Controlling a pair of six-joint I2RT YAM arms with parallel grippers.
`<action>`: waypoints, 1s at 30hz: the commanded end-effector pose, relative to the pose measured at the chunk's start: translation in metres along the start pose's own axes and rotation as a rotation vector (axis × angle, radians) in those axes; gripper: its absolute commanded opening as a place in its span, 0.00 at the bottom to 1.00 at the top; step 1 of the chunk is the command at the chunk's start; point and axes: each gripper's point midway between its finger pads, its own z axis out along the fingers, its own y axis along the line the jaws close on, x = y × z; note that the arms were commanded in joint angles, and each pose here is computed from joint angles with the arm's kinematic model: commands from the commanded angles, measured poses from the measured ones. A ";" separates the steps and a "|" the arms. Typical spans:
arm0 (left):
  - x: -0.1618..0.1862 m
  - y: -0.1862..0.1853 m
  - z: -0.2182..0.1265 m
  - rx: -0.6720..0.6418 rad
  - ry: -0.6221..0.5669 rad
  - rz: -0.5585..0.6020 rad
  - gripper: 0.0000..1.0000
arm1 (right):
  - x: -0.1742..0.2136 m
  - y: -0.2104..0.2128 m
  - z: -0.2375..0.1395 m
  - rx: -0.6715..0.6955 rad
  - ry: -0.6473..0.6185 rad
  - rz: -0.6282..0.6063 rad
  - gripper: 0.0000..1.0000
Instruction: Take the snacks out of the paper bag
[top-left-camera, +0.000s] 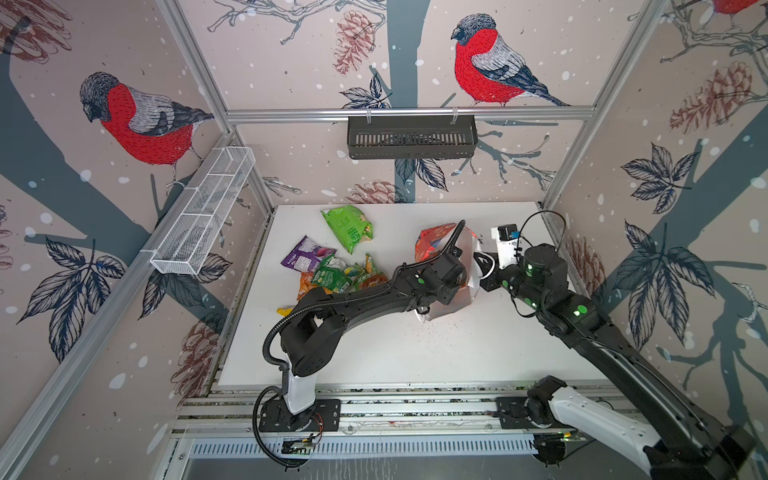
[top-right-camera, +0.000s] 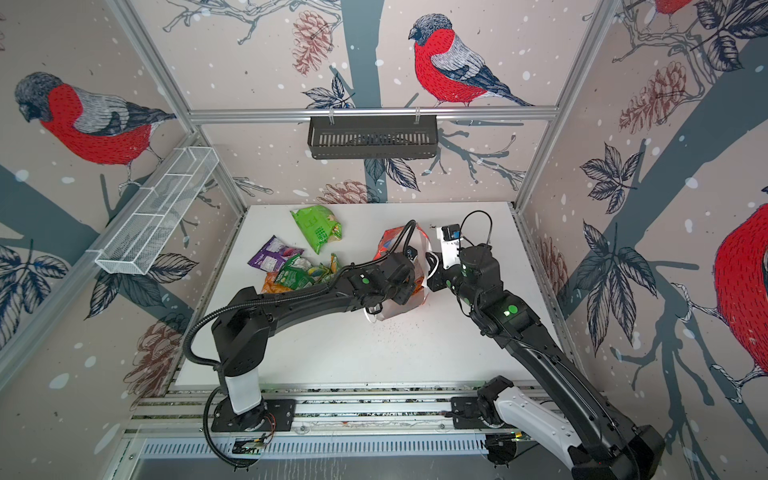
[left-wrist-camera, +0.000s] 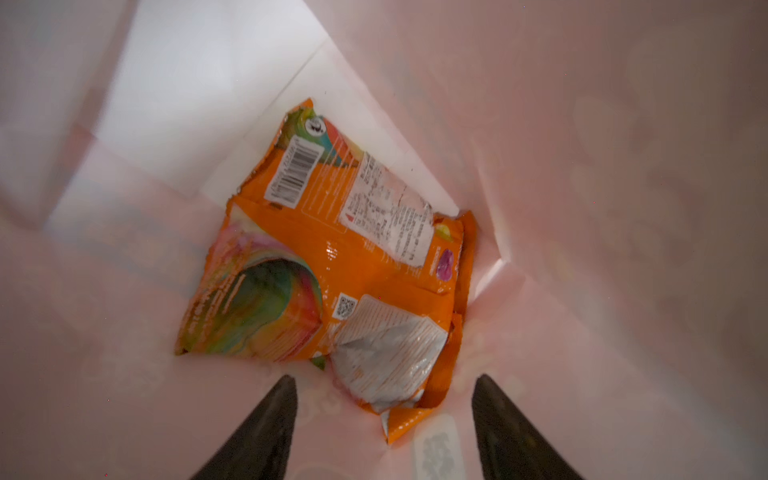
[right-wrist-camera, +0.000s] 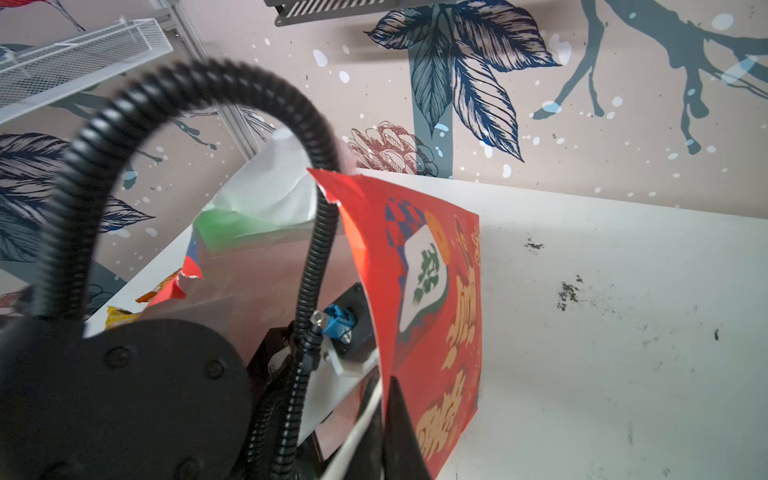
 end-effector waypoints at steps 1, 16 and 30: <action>0.013 0.012 0.003 -0.049 0.034 -0.020 0.86 | -0.016 0.013 -0.006 -0.059 -0.084 -0.050 0.00; 0.036 0.042 0.050 -0.222 0.063 -0.045 0.00 | -0.020 0.009 -0.007 -0.031 -0.091 -0.055 0.00; -0.036 0.020 -0.043 0.022 -0.179 -0.096 0.00 | -0.017 0.024 -0.003 -0.041 -0.082 -0.100 0.00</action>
